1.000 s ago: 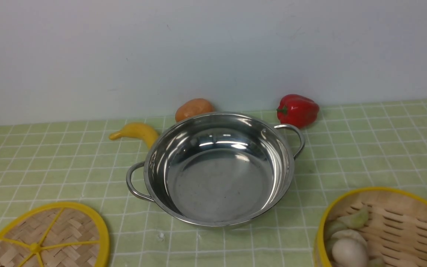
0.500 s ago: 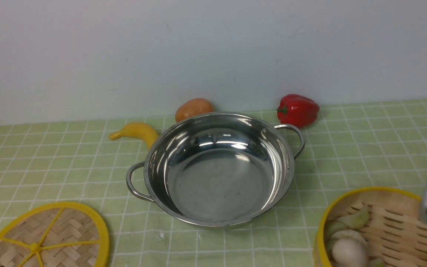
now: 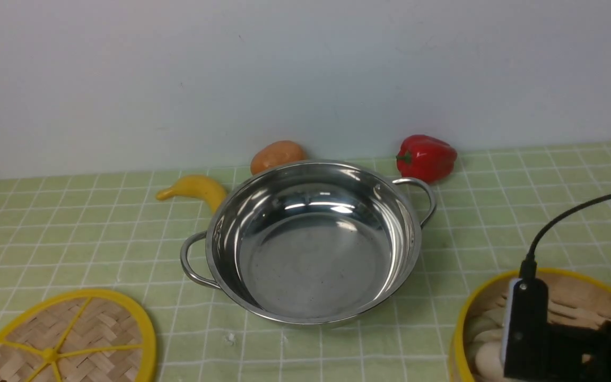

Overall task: Place the steamer in the pot on the green tablecloth, and put the lid on the steamer.
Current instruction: 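Reach for and grasp the rim of the bamboo steamer holding the buns with the right gripper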

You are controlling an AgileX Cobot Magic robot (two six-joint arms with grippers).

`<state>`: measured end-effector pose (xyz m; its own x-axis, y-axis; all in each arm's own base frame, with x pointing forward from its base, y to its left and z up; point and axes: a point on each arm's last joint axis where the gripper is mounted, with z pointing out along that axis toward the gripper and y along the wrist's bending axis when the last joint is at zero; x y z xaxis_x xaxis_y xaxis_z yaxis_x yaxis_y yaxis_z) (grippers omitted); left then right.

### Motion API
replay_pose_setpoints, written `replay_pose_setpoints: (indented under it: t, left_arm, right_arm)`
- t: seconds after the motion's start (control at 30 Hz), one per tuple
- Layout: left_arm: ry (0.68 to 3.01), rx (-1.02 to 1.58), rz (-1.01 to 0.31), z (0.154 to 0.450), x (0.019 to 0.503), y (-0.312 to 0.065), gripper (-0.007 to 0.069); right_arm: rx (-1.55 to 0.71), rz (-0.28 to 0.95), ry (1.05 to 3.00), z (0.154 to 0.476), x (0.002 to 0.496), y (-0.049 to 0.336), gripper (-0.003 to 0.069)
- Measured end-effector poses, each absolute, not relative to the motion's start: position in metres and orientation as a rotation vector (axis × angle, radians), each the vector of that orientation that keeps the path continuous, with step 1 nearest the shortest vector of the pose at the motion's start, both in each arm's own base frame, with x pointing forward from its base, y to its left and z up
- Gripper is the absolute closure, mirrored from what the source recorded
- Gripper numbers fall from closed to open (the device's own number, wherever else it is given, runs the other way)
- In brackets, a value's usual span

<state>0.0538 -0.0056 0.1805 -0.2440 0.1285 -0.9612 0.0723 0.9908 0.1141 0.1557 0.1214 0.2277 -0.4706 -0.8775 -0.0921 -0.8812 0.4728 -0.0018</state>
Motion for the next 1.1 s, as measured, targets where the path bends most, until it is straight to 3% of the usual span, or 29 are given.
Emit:
replay_pose_setpoints:
  t: [0.43,0.63,0.67,0.7,0.77,0.8,1.0,1.1]
  left_arm:
    - [1.819,0.147,0.053,0.180,0.054,-0.006,0.0382]
    - [1.819,0.147,0.053,0.180,0.054,-0.006,0.0382]
    - [1.819,0.147,0.053,0.180,0.054,-0.006,0.0382]
    - [1.819,0.147,0.053,0.180,0.054,-0.006,0.0382]
    - [1.819,0.147,0.053,0.180,0.054,-0.006,0.0382]
    - [1.819,0.147,0.053,0.180,0.054,-0.006,0.0382]
    - [1.819,0.147,0.053,0.180,0.054,-0.006,0.0382]
    - [1.819,0.147,0.053,0.180,0.054,-0.006,0.0382]
  right_arm:
    - [-1.641,0.049,2.774,0.178,0.176,0.137,0.0320]
    - [-1.566,0.037,2.854,0.162,0.181,0.141,0.0397]
    - [-1.527,0.034,2.881,0.161,0.182,0.141,0.0466]
    - [-1.524,0.034,2.884,0.161,0.182,0.141,0.0466]
    - [-1.488,0.025,2.911,0.161,0.181,0.141,0.0581]
    - [-1.487,0.012,2.912,0.161,0.182,0.140,0.0605]
    - [-1.416,0.007,2.933,0.164,0.182,0.140,0.0603]
    - [-1.280,0.028,2.949,0.180,0.183,0.142,0.0603]
